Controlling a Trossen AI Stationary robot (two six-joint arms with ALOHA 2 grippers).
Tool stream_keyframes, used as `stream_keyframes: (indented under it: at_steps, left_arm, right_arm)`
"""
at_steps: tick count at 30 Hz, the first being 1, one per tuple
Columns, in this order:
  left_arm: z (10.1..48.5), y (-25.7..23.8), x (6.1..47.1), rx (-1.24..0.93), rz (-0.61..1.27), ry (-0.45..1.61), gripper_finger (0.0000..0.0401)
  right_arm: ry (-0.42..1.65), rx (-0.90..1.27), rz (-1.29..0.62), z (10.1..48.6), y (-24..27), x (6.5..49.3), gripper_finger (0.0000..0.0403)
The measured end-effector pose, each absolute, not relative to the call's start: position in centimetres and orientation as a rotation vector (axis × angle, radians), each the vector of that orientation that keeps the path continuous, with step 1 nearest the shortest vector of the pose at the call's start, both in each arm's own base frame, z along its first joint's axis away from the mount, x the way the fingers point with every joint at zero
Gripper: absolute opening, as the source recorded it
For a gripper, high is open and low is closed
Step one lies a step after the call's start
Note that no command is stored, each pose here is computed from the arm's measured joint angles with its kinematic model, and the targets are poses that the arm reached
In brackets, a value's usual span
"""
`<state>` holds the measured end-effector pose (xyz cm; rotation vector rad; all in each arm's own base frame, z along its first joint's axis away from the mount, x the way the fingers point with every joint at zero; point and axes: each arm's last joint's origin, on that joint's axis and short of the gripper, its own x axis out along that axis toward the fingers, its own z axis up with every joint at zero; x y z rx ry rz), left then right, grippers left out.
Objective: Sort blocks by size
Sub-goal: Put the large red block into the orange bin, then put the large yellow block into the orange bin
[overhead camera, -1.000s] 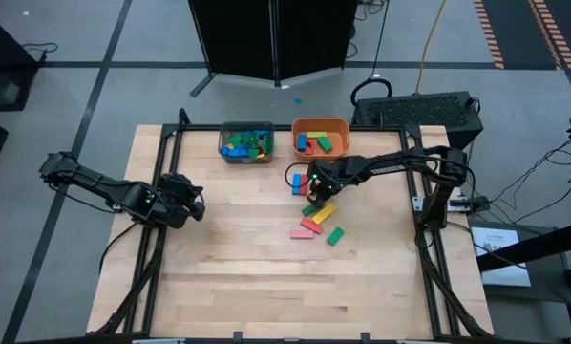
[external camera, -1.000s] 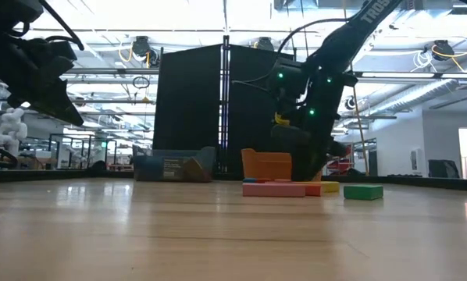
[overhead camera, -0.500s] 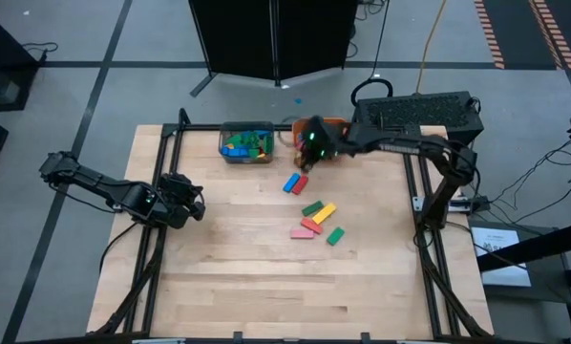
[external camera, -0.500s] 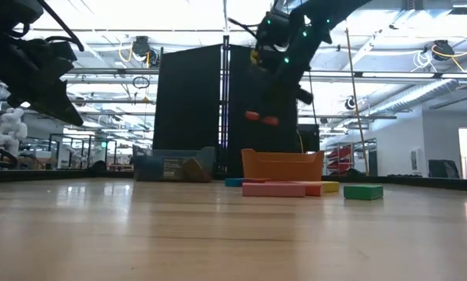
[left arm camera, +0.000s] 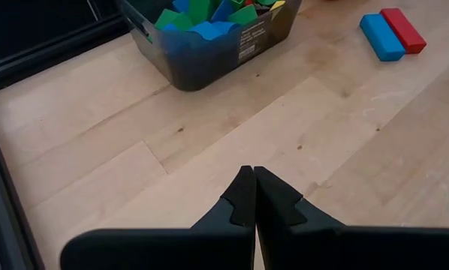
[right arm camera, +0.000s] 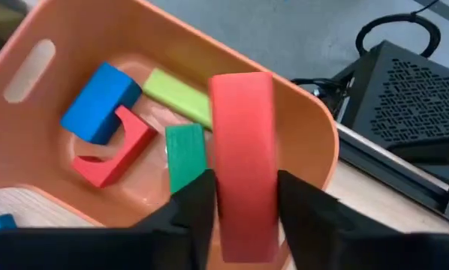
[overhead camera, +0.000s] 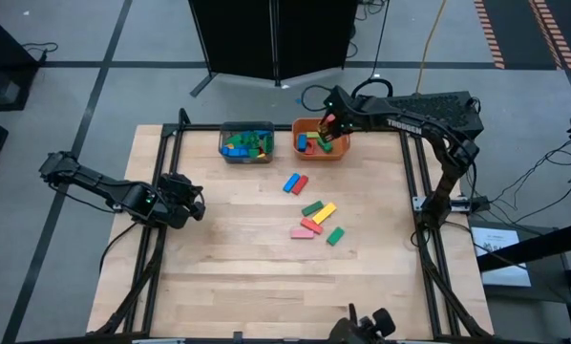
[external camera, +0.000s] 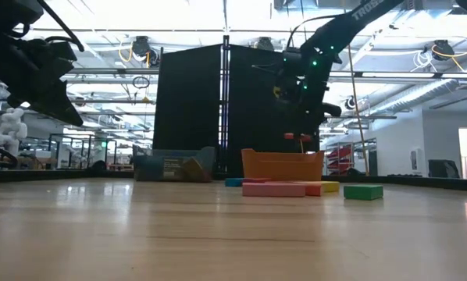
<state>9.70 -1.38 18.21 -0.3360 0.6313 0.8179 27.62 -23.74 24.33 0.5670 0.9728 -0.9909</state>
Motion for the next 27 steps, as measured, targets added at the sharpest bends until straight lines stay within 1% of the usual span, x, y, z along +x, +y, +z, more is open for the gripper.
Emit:
stream_keyframes:
  at_steps: [4,7,9,12,14,16,18,20,23,27]
  left_arm:
    - [18.2,-1.4,9.7,-0.331,0.824,0.624,0.0]
    - [18.2,-1.3,9.7,-0.329,0.826,0.622,0.0]
    - [18.2,-1.3,9.7,-0.328,0.827,0.62,0.0]
    - [18.2,-1.3,9.7,-0.327,0.828,0.62,0.0]
    - [18.2,-1.3,9.7,-0.327,0.828,0.619,0.0]
    - [18.2,-1.3,9.7,-0.328,0.828,0.619,0.0]
    - [18.2,-1.3,9.7,-0.328,0.828,0.619,0.0]
    - [18.2,-1.3,9.7,-0.33,0.829,0.618,0.0]
    - [18.2,-1.3,9.7,-0.33,0.829,0.618,0.0]
    - [18.2,-1.3,9.7,-0.33,0.829,0.618,0.0]
  right_arm:
    - [0.956,0.543,-0.979,24.5,-23.9,27.7,0.0186]
    - [0.973,0.543,-0.959,24.5,-23.8,27.7,0.0211]
    - [0.973,0.576,-0.883,24.4,-23.5,27.9,0.0219]
    - [0.975,0.587,-0.639,24.8,-21.9,29.0,0.0223]
    - [0.969,0.566,-0.428,25.3,-19.8,30.2,0.0223]
    - [0.987,0.517,-0.191,25.6,-17.0,31.5,0.022]
    - [1.061,0.414,-0.03,25.4,-13.7,32.4,0.0217]
    - [1.174,0.261,0.037,24.7,-10.6,32.7,0.0215]
    - [1.323,0.086,0.065,22.4,-7.4,32.2,0.0215]
    - [1.396,0.038,0.105,19.2,-4.7,31.3,0.0215]
